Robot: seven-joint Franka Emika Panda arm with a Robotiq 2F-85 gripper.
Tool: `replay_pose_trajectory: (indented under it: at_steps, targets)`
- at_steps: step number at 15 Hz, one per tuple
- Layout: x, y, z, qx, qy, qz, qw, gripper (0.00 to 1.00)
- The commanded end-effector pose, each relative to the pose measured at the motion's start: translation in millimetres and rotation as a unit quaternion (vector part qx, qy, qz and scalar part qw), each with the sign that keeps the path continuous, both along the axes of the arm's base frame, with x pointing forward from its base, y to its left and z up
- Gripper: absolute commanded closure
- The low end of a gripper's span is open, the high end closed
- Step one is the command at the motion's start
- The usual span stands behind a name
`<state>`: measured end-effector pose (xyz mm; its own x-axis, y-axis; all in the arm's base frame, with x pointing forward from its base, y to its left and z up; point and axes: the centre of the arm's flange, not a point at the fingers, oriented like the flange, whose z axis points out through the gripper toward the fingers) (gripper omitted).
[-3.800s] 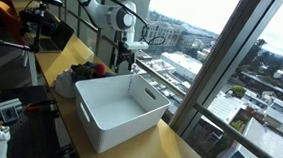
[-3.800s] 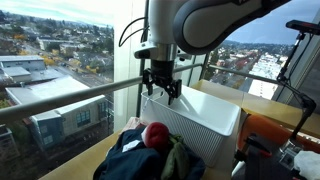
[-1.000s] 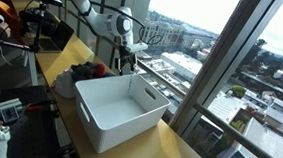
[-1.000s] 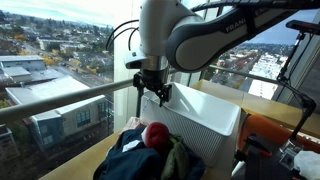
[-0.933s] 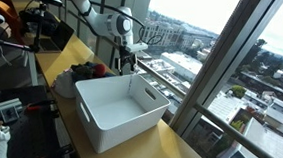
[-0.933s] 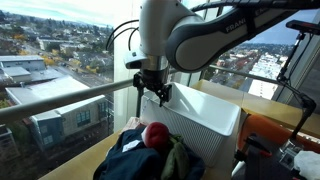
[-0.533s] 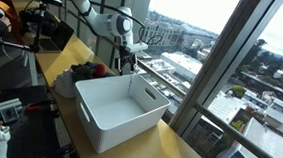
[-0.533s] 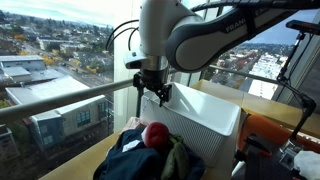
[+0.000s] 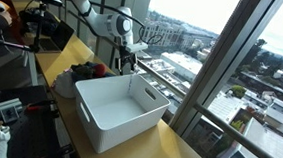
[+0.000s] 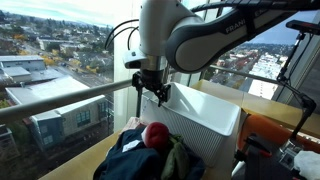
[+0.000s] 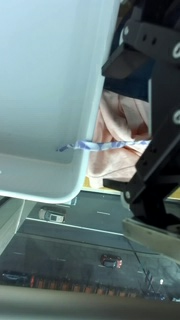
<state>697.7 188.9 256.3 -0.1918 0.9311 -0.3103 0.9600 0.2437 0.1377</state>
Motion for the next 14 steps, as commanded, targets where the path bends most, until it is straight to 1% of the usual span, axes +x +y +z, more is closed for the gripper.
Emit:
replay_pose_trajectory:
  at_steps: [1, 6, 14]
  targets:
    - [6.2, 1.2, -7.0, 0.002, -0.012, 0.000, 0.9999, 0.00]
    - [5.3, 2.2, -6.5, 0.006, -0.009, -0.006, 0.9999, 0.00]
    - [5.2, 2.0, -3.9, 0.007, -0.014, -0.002, 0.9999, 0.00]
